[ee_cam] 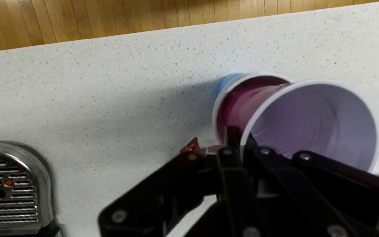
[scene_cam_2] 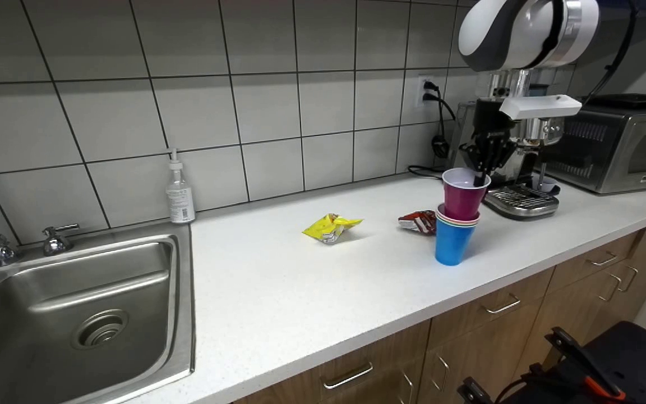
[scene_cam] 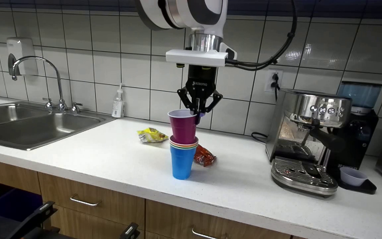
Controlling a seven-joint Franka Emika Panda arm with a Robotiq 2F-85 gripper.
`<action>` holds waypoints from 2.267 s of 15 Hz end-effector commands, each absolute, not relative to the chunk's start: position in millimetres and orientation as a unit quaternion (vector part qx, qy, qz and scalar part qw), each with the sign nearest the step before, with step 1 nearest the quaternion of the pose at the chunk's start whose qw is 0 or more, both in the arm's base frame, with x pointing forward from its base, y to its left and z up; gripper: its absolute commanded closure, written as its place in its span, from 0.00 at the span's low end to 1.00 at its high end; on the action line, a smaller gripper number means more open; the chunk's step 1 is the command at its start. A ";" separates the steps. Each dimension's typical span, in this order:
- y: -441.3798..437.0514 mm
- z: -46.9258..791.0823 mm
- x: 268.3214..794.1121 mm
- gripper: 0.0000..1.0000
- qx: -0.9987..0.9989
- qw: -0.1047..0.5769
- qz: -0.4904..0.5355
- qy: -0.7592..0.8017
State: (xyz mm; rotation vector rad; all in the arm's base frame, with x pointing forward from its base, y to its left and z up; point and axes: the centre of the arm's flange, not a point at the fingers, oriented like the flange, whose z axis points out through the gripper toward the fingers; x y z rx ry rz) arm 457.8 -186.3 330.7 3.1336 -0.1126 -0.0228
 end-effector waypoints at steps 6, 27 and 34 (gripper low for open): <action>-182.8 316.0 474.5 0.99 0.999 0.002 -0.050 -0.021; -184.7 287.0 484.3 0.56 0.996 -0.008 -0.089 -0.027; -186.5 297.2 484.1 0.04 0.996 -0.012 -0.082 -0.026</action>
